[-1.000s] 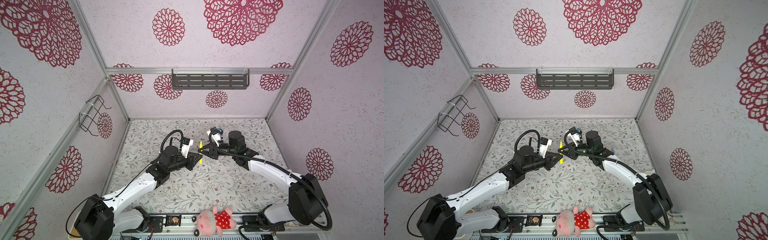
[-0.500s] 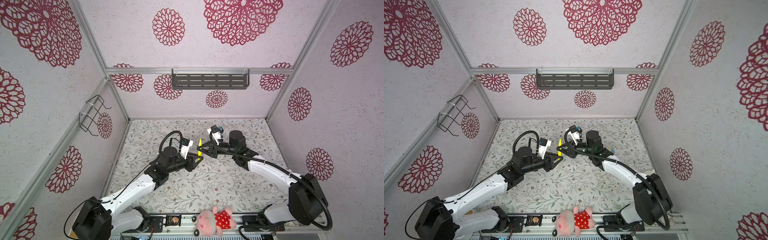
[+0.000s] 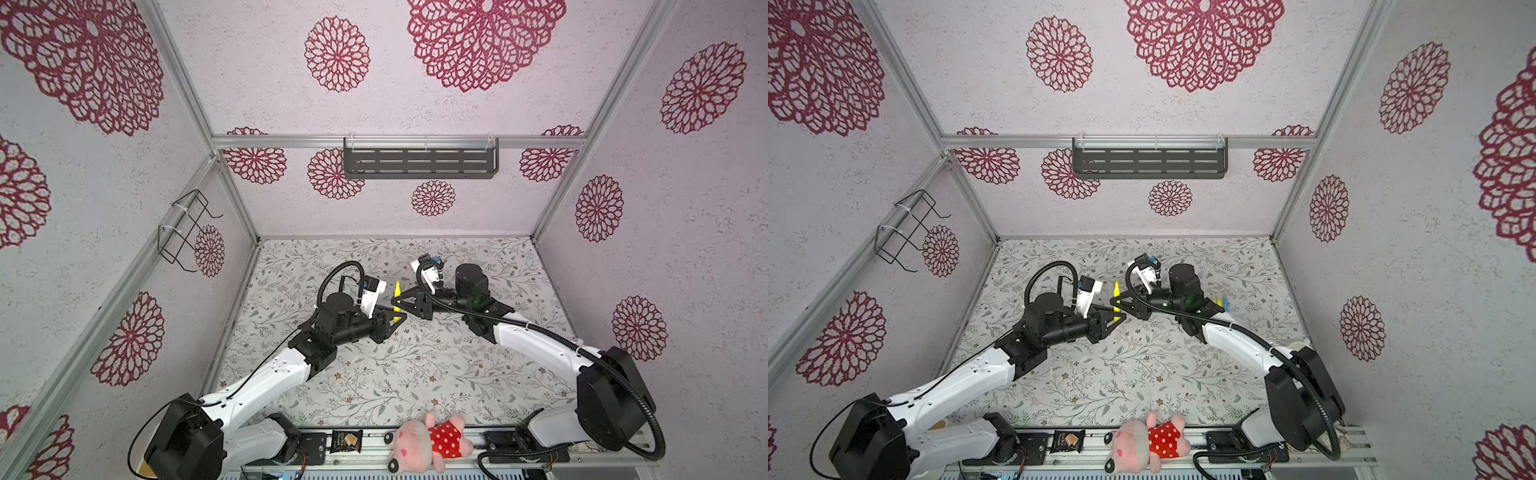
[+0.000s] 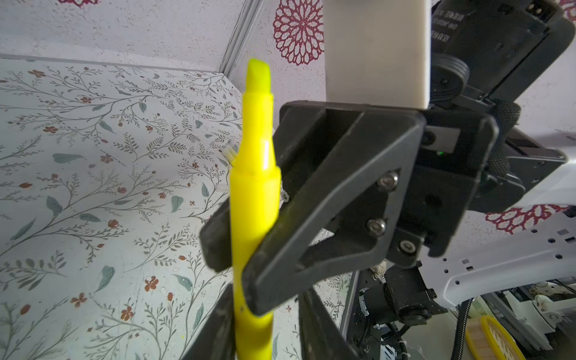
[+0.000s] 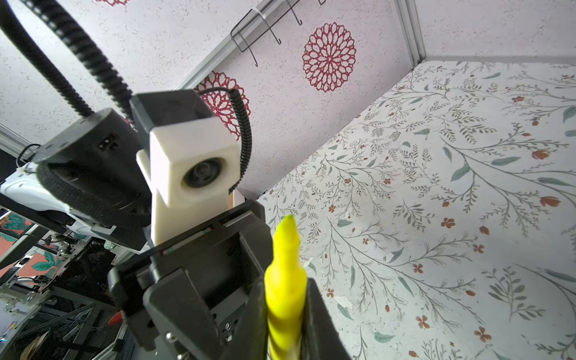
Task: Insert pens into pen caps
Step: Pick up a pen from the center of the table.
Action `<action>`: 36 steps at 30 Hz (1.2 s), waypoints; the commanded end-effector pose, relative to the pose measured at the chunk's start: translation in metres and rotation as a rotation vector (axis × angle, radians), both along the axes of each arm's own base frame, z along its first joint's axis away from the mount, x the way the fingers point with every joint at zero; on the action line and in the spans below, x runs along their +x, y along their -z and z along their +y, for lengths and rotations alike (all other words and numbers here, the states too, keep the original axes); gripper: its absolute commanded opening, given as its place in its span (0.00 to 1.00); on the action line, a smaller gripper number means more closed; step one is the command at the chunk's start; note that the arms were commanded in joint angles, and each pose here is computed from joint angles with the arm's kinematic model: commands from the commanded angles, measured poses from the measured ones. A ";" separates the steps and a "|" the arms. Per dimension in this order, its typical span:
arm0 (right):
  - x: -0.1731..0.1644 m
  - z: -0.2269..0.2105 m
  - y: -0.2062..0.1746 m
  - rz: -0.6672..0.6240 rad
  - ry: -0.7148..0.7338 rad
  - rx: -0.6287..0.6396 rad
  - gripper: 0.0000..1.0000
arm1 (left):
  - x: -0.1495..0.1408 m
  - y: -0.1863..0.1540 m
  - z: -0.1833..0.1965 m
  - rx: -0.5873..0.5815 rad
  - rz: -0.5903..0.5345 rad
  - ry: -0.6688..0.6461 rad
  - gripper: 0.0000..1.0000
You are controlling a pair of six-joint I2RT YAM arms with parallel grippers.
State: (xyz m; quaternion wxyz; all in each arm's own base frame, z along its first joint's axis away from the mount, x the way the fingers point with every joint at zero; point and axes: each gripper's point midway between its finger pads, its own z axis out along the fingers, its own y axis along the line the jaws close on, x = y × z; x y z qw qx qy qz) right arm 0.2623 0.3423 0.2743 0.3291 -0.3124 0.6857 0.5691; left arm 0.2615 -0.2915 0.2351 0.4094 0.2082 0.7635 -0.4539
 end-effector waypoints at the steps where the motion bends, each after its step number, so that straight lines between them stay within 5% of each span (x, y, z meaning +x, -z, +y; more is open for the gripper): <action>1: -0.011 0.000 -0.015 -0.059 -0.039 0.032 0.01 | -0.002 -0.017 -0.001 -0.053 -0.043 0.022 0.34; 7: -0.018 0.003 -0.016 -0.058 -0.066 0.036 0.01 | -0.001 -0.018 0.000 -0.061 -0.040 0.026 0.32; 12: -0.021 0.003 -0.016 -0.061 -0.066 0.035 0.00 | -0.001 -0.016 0.002 -0.059 -0.027 0.030 0.12; 19: -0.019 0.003 -0.020 -0.068 -0.057 0.034 0.03 | -0.001 -0.020 0.005 -0.064 -0.031 0.027 0.00; 21: -0.018 0.002 -0.021 -0.070 -0.049 0.034 0.11 | -0.002 -0.019 0.006 -0.062 -0.031 0.028 0.00; 24: -0.018 0.000 -0.027 -0.086 -0.037 0.035 0.46 | -0.002 -0.017 0.008 -0.054 -0.029 0.023 0.00; 26: -0.017 -0.002 -0.029 -0.104 -0.021 0.012 0.57 | -0.002 -0.015 0.009 -0.051 -0.030 0.014 0.00; 36: 0.009 -0.062 -0.035 -0.198 0.259 -0.118 0.65 | -0.002 -0.006 0.031 -0.050 -0.033 -0.036 0.00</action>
